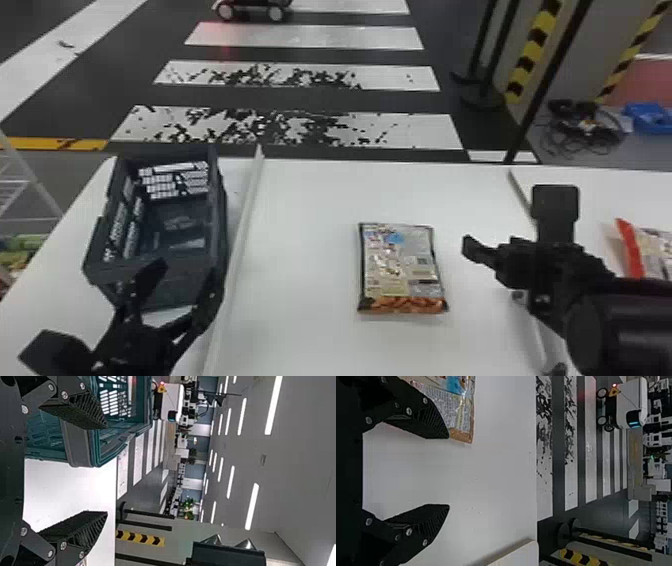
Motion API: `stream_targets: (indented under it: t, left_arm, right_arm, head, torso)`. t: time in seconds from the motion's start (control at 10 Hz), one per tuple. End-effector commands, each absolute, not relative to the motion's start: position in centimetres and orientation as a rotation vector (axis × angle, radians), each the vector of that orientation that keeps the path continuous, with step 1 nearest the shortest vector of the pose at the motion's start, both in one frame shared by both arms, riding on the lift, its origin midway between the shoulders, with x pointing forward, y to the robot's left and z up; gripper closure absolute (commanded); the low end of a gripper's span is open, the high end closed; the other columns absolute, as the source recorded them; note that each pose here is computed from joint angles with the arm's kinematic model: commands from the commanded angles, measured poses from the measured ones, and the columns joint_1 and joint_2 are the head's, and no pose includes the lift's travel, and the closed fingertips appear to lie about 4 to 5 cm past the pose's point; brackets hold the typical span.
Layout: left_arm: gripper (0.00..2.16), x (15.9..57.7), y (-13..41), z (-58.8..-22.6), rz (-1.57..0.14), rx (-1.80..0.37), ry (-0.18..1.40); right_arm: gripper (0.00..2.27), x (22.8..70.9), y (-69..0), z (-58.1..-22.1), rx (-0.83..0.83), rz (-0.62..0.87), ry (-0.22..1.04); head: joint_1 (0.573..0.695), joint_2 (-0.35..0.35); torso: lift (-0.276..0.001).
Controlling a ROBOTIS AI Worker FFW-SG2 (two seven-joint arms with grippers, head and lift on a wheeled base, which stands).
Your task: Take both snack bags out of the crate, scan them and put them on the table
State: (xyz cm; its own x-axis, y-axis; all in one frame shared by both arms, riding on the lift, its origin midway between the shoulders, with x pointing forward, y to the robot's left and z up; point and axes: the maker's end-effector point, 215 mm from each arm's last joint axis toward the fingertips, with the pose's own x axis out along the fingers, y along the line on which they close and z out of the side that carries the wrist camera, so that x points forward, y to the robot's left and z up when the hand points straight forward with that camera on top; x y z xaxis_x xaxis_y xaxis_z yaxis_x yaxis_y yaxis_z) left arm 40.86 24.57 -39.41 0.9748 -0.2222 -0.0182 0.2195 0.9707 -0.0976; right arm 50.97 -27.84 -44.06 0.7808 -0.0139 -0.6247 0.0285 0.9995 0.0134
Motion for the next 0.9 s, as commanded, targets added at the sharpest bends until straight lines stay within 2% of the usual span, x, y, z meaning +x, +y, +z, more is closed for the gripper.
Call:
stream_targets:
  t: [0.0,0.4,0.8]
  left_arm:
    - [0.25,40.8,24.6,-39.5,-0.223,-0.096,0.030]
    - [0.25,40.9,24.3,-39.7,-0.225,-0.099,0.034]
    - [0.25,41.0,24.4,-39.7,-0.225,-0.099,0.032]
  right_arm:
    - [0.05,48.9,-30.5,-45.0,0.006,-0.082,0.744]
    - [0.05,42.5,-35.0,-46.3,-0.051,-0.216,0.915]
    - [0.06,40.1,-35.2,-48.1,-0.022,-0.217,0.986]
  head:
    - [0.695,-0.031]
    - [0.695,-0.117]
    - [0.695,-0.152]
  torso:
    - [-0.093]
    - [-0.093]
    - [-0.093]
